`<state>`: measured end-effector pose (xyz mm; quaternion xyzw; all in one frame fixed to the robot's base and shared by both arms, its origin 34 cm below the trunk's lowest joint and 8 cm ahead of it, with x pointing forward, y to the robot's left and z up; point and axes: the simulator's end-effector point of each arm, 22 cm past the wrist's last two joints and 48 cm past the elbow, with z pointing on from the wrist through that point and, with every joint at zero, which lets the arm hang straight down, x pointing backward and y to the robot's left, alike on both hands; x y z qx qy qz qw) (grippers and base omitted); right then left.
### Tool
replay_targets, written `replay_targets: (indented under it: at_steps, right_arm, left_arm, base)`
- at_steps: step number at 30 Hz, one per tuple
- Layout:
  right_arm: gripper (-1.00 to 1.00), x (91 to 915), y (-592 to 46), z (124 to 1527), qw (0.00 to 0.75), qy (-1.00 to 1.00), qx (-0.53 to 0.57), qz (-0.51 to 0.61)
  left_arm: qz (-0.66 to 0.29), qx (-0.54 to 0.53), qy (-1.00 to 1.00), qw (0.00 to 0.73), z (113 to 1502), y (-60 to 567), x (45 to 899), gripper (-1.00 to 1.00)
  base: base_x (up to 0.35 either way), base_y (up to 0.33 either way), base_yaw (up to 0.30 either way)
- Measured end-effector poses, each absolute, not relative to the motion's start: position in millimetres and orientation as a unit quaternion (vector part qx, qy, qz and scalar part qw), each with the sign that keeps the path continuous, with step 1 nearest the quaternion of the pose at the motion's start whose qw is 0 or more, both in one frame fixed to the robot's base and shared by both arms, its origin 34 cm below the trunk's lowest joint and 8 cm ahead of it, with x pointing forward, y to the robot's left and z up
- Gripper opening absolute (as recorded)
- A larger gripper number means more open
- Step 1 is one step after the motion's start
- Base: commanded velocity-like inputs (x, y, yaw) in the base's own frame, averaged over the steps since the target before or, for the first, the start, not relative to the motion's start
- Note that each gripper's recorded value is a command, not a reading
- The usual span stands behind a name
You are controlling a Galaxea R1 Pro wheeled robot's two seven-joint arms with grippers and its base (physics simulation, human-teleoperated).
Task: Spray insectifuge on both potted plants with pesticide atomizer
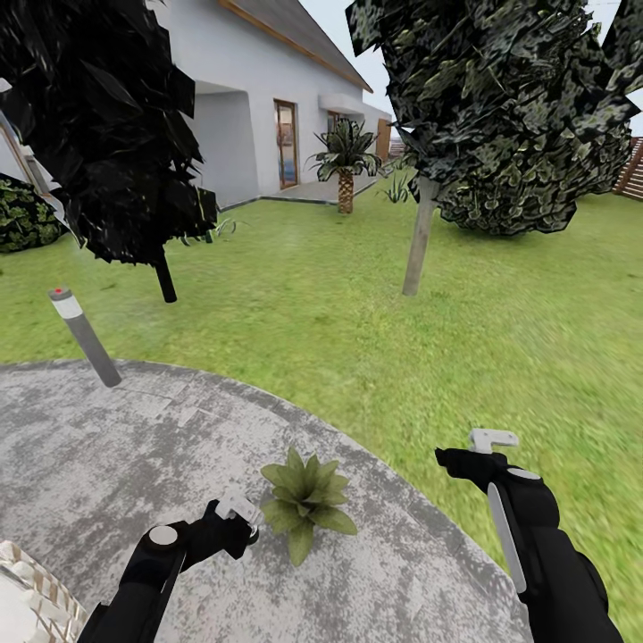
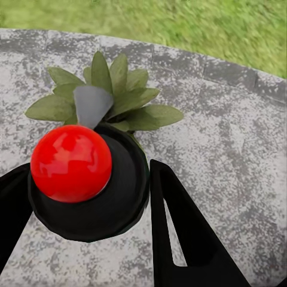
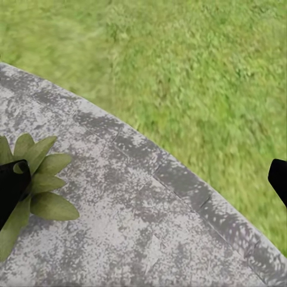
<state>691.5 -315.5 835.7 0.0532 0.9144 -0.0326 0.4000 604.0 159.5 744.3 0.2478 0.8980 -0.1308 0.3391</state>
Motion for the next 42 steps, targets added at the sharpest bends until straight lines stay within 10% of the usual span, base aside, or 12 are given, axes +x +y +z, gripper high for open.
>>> replay_targets:
  at_steps: [42]
  right_arm:
    - [1.00, 691.5, -315.5, 835.7, 0.400, 0.914, 0.053, -0.033]
  left_arm:
    - [-0.132, 0.248, 0.898, 0.339, 744.3, 159.1, 603.7, -1.00]
  base:
    - [0.009, -0.071, 0.000]
